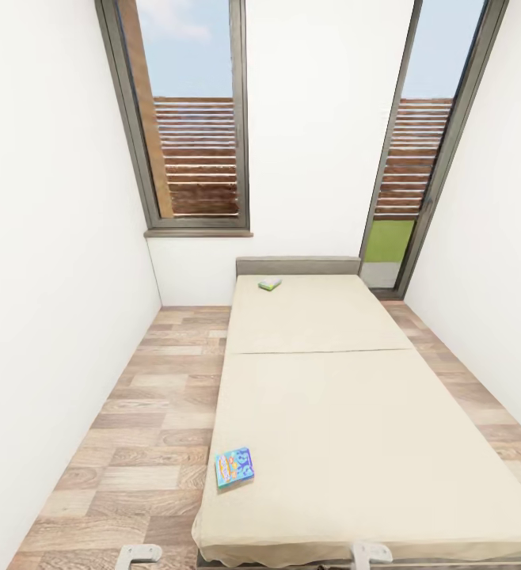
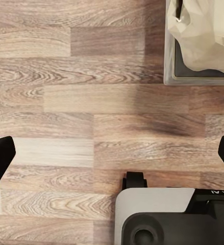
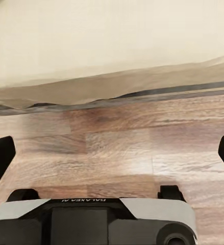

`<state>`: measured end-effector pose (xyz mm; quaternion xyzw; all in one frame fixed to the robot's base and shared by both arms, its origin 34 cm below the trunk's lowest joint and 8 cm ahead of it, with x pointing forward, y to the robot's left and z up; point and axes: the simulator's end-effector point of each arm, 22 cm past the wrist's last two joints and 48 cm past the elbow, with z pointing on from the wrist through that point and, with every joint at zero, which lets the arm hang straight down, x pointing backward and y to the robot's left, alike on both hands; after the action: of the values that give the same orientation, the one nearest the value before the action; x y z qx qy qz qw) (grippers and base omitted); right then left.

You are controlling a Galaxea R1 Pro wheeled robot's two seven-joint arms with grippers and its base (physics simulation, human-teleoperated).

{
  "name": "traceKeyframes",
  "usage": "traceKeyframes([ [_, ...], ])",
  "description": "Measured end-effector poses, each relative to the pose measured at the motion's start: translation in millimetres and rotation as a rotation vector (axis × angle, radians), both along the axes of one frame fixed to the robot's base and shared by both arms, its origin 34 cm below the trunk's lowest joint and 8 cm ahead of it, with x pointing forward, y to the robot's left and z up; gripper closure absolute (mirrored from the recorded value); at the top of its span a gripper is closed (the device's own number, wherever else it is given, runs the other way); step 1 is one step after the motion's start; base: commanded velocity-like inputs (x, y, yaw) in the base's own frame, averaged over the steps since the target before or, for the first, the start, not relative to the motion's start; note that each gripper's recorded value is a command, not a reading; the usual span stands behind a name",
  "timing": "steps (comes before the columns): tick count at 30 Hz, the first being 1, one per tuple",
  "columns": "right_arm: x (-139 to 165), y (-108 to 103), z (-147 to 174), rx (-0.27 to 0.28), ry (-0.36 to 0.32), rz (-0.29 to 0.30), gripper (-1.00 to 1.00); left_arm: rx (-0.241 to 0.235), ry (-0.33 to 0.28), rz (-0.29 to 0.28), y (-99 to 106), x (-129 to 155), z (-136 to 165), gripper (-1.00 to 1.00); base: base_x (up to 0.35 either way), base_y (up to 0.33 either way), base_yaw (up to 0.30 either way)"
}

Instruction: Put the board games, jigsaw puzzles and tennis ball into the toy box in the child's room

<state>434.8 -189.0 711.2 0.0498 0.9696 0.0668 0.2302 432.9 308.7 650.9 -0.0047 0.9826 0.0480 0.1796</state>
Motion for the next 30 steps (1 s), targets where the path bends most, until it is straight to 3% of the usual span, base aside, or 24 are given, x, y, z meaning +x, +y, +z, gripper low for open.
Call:
traceKeyframes([
  [6,7.7,0.9,31.8,0.033,-0.082,0.005,-1.00,0.000,0.000,0.000,0.0,0.1,0.0,-1.00,0.000,0.000,0.000],
  [14,41.6,-2.7,82.7,0.049,-0.156,0.002,-1.00,0.001,0.000,0.000,0.4,0.0,0.0,-1.00,0.000,0.000,0.000],
  [18,60.2,0.7,120.8,0.096,-0.182,-0.008,-1.00,0.001,0.000,-0.001,0.6,0.1,0.1,-1.00,0.000,0.000,0.000],
  [22,61.5,7.6,136.8,0.154,-0.156,-0.021,-1.00,0.001,0.000,0.001,1.1,0.0,0.1,-1.00,0.000,0.000,0.000],
  [26,61.3,12.7,140.8,0.181,-0.136,-0.024,-1.00,0.001,0.000,0.001,1.2,0.0,0.1,-1.00,0.000,0.000,0.000],
  [30,80.6,18.3,154.4,0.197,-0.156,-0.022,-1.00,0.000,0.000,0.001,1.0,0.1,0.1,-1.00,0.000,0.000,0.000],
])
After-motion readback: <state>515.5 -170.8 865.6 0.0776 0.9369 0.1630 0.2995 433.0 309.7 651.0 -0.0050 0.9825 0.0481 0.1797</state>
